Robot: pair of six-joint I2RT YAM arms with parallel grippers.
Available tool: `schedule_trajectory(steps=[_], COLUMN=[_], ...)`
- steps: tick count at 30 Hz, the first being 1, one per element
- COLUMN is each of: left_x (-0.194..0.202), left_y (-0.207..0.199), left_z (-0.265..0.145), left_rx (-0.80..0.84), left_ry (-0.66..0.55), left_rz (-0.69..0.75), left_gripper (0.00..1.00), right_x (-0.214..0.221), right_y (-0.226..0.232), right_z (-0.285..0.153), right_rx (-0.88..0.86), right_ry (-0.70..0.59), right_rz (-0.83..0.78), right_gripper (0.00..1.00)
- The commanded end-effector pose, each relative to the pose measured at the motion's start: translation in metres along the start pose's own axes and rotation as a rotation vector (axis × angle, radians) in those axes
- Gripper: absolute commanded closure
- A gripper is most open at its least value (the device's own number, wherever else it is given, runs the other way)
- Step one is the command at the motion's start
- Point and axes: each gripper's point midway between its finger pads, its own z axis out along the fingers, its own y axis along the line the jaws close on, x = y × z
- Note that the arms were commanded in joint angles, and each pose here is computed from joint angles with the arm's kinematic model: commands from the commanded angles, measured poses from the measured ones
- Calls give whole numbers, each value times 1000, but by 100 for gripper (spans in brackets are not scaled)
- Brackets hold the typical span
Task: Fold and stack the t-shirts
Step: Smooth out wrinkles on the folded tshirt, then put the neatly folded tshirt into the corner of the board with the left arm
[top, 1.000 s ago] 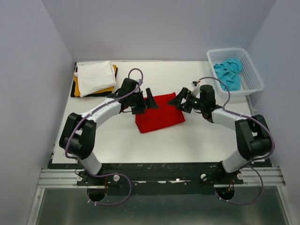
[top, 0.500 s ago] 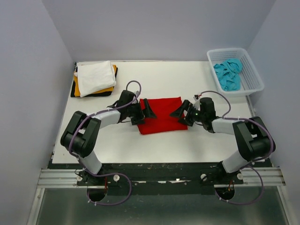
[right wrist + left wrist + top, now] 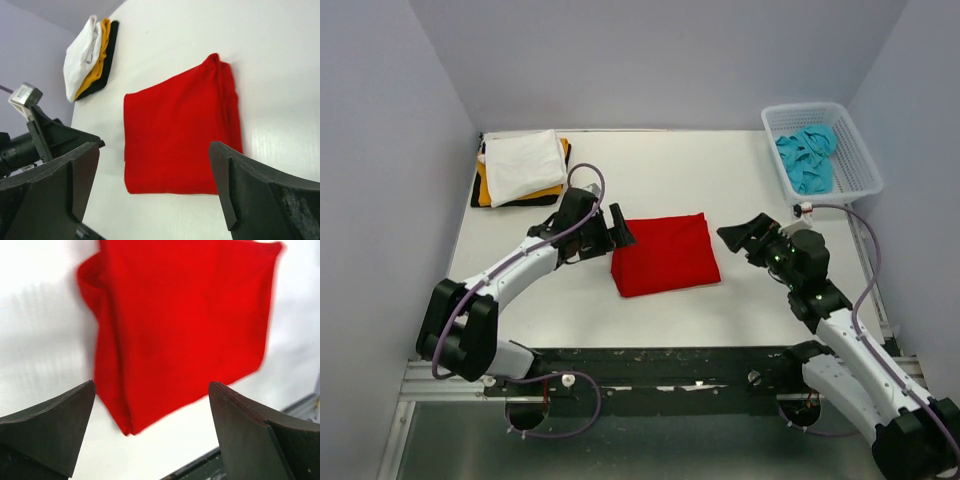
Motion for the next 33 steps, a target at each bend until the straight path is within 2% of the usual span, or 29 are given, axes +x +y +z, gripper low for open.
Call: schedule_trajectory(steps=[1, 5, 8, 13, 14, 16, 20, 25, 28, 33], left_x=[14, 20, 26, 41, 47, 54, 50, 22, -19, -99], left_y=[53, 52, 54, 50, 49, 43, 37, 34, 29, 25], left_z=[21, 43, 54, 77, 83, 92, 103, 97, 83, 56], left_rx=[-205, -187, -194, -214, -220, -224, -323, -405, -462, -577], left_ry=[81, 148, 175, 234, 254, 279, 263, 201, 85, -63], left_rz=[-54, -70, -83, -76, -75, -61, 4, 96, 192, 454], left_gripper=[1, 1, 5, 23, 29, 48, 100, 100, 100, 100], right_x=[5, 2, 6, 11, 11, 10, 4, 0, -1, 0], right_y=[-51, -51, -57, -67, -67, -69, -70, -74, -75, -79], right_z=[-15, -18, -16, -12, -12, -13, -18, -24, -26, -26], right_rx=[209, 234, 265, 300, 305, 313, 323, 347, 354, 371], right_ry=[-66, -52, -18, 1, 2, 0, -33, -60, -67, -64], right_rz=[-4, -39, -60, -74, -75, -81, -94, -106, -108, -117], right_gripper=[0, 0, 0, 0, 0, 0, 0, 0, 0, 0])
